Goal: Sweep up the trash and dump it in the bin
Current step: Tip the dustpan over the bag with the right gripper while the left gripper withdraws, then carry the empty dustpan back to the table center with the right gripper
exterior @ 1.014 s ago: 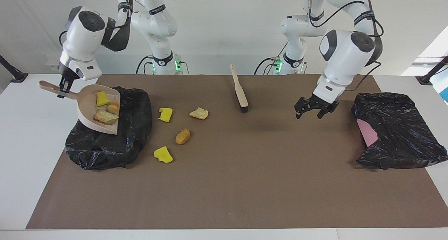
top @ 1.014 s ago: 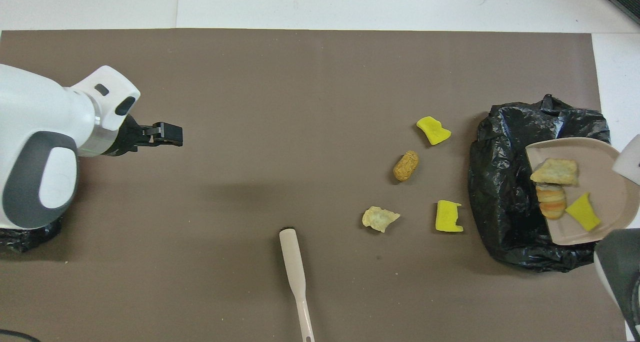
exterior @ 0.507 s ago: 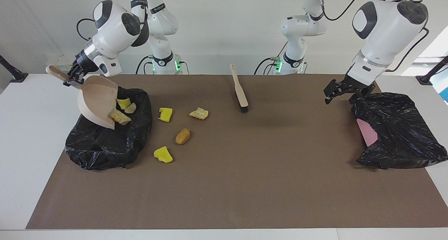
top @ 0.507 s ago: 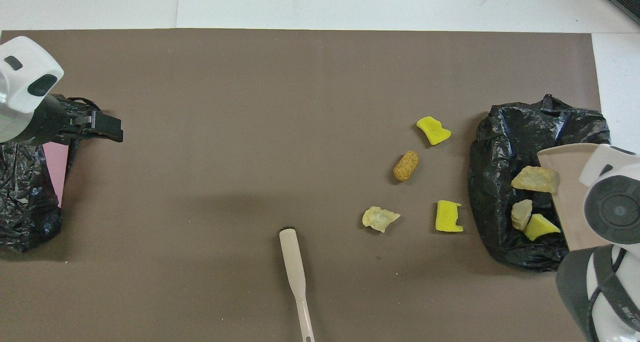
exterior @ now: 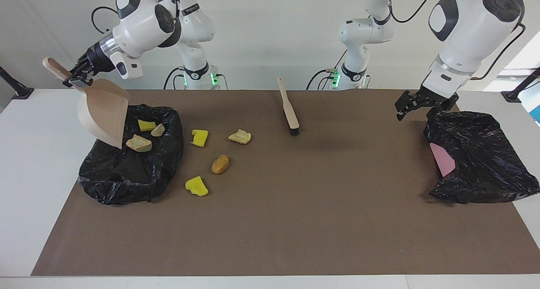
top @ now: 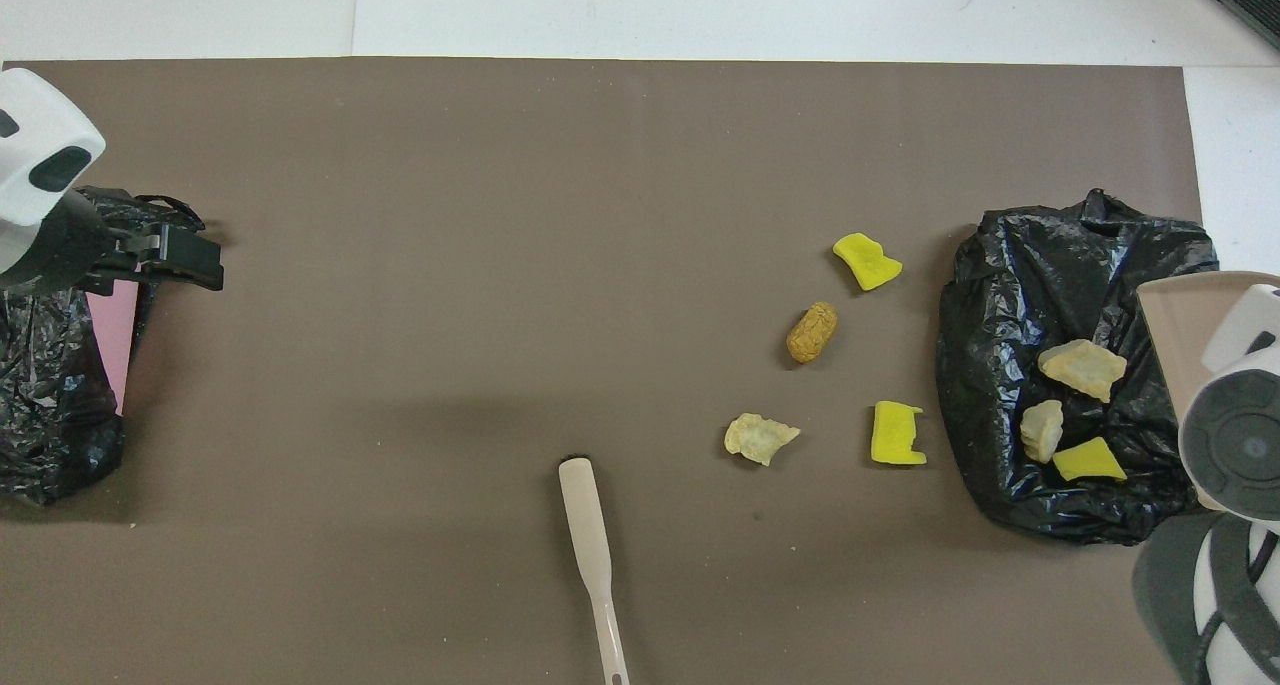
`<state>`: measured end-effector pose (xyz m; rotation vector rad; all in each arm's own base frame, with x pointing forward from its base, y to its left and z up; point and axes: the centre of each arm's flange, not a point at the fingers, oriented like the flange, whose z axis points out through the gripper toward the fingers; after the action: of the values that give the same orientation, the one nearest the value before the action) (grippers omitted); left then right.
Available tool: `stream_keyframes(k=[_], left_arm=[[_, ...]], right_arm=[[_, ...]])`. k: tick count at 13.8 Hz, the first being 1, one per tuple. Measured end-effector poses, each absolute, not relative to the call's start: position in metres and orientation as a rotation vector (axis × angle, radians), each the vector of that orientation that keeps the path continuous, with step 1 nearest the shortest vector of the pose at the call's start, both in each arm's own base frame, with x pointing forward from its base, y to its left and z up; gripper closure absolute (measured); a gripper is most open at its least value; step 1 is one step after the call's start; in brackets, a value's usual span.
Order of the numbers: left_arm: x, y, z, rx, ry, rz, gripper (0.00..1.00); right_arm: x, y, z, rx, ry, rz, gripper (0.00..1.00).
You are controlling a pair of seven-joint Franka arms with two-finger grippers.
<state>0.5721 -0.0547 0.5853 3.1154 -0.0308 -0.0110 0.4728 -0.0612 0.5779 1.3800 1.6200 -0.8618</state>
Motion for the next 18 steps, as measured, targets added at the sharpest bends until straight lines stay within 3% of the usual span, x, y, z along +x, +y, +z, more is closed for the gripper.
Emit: stream_keyframes(k=[6,11,18], left_arm=[[0.571,-0.064,0.589,3.129,-0.067,-0.003,0.00],[0.568,-0.056,0.594,3.134,-0.108,-0.006,0.00],[0.566,-0.058,0.593,3.133,-0.148,-0.019,0.00]], right_arm=[[0.501,-0.050,0.604,1.413,1.595,-0.808,0.69],[0.542,-0.031,0.600,1.710,1.568,-0.611,0.69],[0.562,0.086,0.580,2.177,1.323,-0.332,0.69]])
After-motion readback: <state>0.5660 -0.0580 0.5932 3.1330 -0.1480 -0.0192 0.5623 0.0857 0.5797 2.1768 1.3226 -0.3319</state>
